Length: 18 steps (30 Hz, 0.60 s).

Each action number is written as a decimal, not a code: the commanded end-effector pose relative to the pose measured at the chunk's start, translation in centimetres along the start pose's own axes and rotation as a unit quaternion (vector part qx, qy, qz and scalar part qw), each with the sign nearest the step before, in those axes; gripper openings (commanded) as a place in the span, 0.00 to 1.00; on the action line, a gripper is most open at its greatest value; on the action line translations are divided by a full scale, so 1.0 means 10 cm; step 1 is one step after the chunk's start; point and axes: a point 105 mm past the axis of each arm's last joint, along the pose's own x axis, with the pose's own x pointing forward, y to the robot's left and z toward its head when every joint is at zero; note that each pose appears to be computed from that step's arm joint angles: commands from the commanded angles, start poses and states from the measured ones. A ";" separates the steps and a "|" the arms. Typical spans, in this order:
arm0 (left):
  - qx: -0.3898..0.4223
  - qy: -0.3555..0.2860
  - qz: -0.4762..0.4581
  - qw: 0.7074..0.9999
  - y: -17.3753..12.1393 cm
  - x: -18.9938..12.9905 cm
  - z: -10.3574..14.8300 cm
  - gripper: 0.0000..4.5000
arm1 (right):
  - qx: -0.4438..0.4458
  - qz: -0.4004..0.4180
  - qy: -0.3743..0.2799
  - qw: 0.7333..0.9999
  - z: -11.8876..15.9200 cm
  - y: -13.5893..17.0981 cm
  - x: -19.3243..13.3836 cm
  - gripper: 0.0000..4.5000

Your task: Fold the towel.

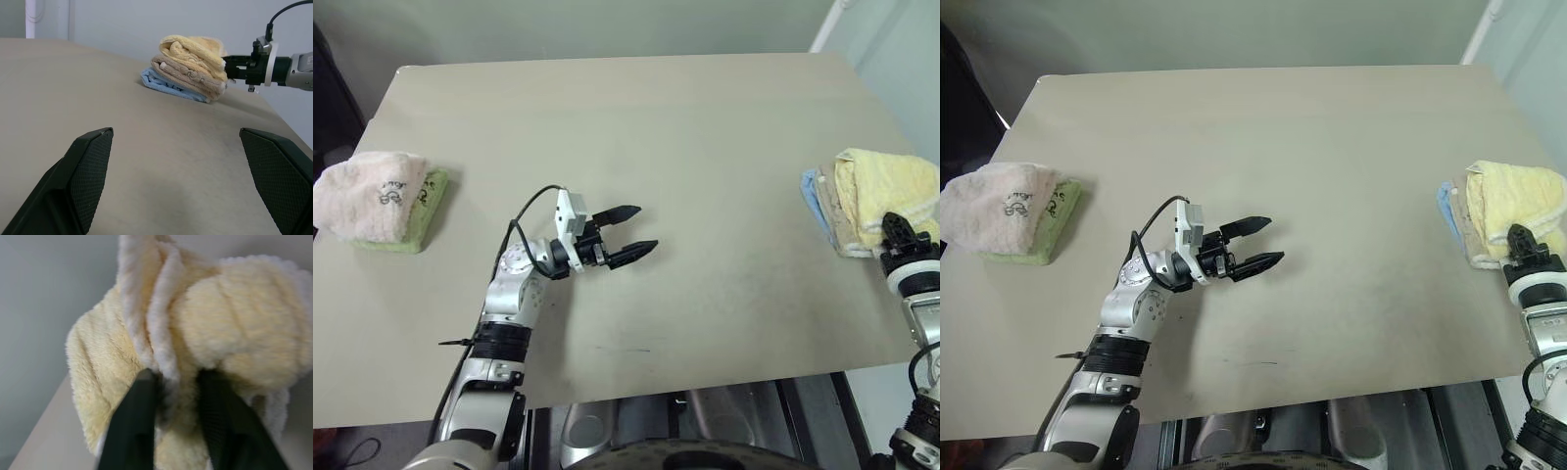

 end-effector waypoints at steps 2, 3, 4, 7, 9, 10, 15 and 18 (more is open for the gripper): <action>0.025 -0.008 -0.007 1.000 0.00 0.02 0.10 1.00 | -0.010 0.046 -0.018 0.999 0.18 0.20 -0.17 0.70; 0.024 -0.009 -0.008 1.000 0.00 0.02 0.10 1.00 | -0.010 0.048 -0.018 0.999 0.20 0.20 -0.20 0.77; 0.023 -0.010 -0.008 1.000 0.00 0.03 0.11 1.00 | -0.010 0.049 -0.018 0.999 0.22 0.20 -0.25 0.83; 0.019 -0.009 -0.011 1.000 -0.01 0.04 0.10 1.00 | -0.013 0.049 -0.021 0.998 0.30 0.19 -0.36 0.98; 0.015 -0.008 -0.013 1.000 -0.01 0.05 0.09 1.00 | -0.012 0.049 -0.024 0.998 0.35 0.19 -0.41 0.98; 0.014 -0.008 -0.014 1.000 -0.02 0.05 0.09 1.00 | -0.012 0.050 -0.024 0.998 0.36 0.19 -0.43 0.98; 0.016 -0.009 -0.015 1.000 -0.01 0.05 0.12 1.00 | -0.034 0.075 -0.007 0.997 0.40 0.28 -0.64 0.98; 0.004 -0.008 -0.019 1.000 0.00 0.05 0.15 1.00 | -0.067 0.109 0.025 0.991 0.34 0.44 -0.71 0.98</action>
